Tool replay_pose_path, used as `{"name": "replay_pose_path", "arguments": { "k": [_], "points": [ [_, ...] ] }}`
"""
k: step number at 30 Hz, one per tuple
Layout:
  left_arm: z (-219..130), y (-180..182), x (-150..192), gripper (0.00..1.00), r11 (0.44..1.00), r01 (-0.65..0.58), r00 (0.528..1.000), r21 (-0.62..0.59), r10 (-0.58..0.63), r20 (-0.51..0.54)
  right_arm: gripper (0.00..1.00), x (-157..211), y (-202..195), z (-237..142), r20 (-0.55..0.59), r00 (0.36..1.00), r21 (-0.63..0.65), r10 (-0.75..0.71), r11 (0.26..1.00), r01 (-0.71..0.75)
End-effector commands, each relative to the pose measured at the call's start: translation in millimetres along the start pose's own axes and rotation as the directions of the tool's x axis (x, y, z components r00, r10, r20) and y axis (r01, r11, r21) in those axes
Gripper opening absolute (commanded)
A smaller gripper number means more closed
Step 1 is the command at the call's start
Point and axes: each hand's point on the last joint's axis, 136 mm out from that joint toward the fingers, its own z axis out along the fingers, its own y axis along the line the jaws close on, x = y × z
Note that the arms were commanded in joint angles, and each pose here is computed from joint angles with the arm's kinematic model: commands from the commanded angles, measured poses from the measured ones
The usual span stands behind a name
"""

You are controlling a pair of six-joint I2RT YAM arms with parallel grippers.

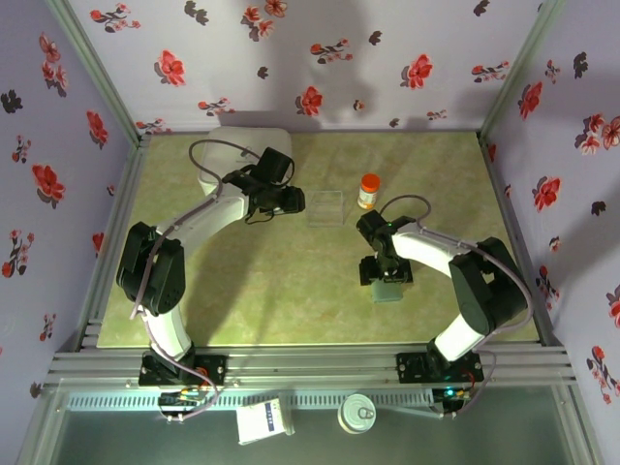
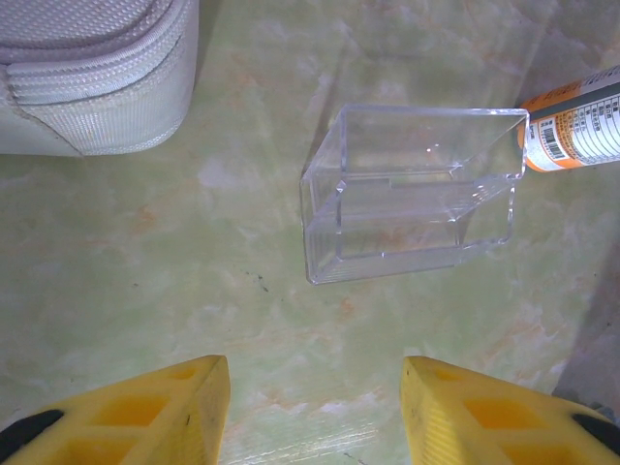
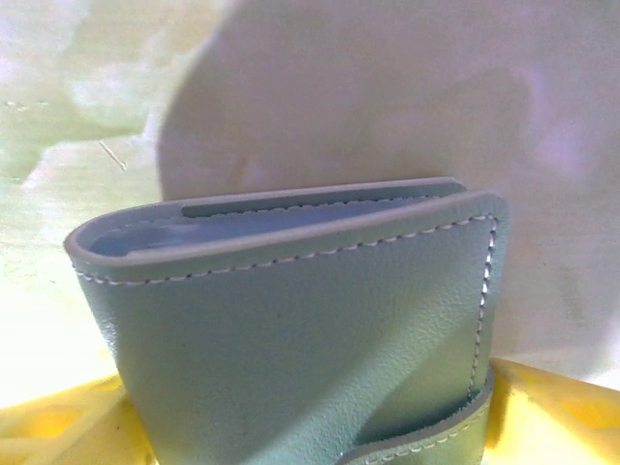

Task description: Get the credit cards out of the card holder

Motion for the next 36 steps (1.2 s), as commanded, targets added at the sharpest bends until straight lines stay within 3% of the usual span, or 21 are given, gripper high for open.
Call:
{"name": "replay_pose_path", "arguments": {
  "k": [1,9,23,30,36],
  "points": [
    [-6.5,-1.6,-0.8,0.49,1.000,-0.004,1.000,0.015,0.004,0.009,0.78,-0.5,1.3,-1.3,0.006,0.999,0.002,0.034,0.999,-0.034],
    [-20.0,22.0,4.4,0.49,1.000,0.007,1.000,-0.015,-0.006,0.022,0.77,-22.3,36.6,-16.2,0.064,0.997,-0.020,0.049,0.999,-0.047],
    [-31.2,82.7,32.1,0.49,0.993,0.112,0.994,-0.021,-0.113,-0.004,0.74,-71.8,141.1,-23.0,0.106,0.993,-0.027,0.047,0.999,-0.045],
    [-28.8,86.9,45.3,0.48,0.994,0.108,0.994,-0.019,-0.108,-0.031,0.75,-77.5,174.8,-10.0,0.092,0.993,-0.028,0.071,0.997,-0.069],
    [-20.8,81.0,54.8,0.46,0.990,0.138,0.989,0.034,-0.136,-0.060,0.79,-82.2,179.9,-13.1,0.098,0.993,-0.019,0.066,0.998,-0.065]
  ]
}}
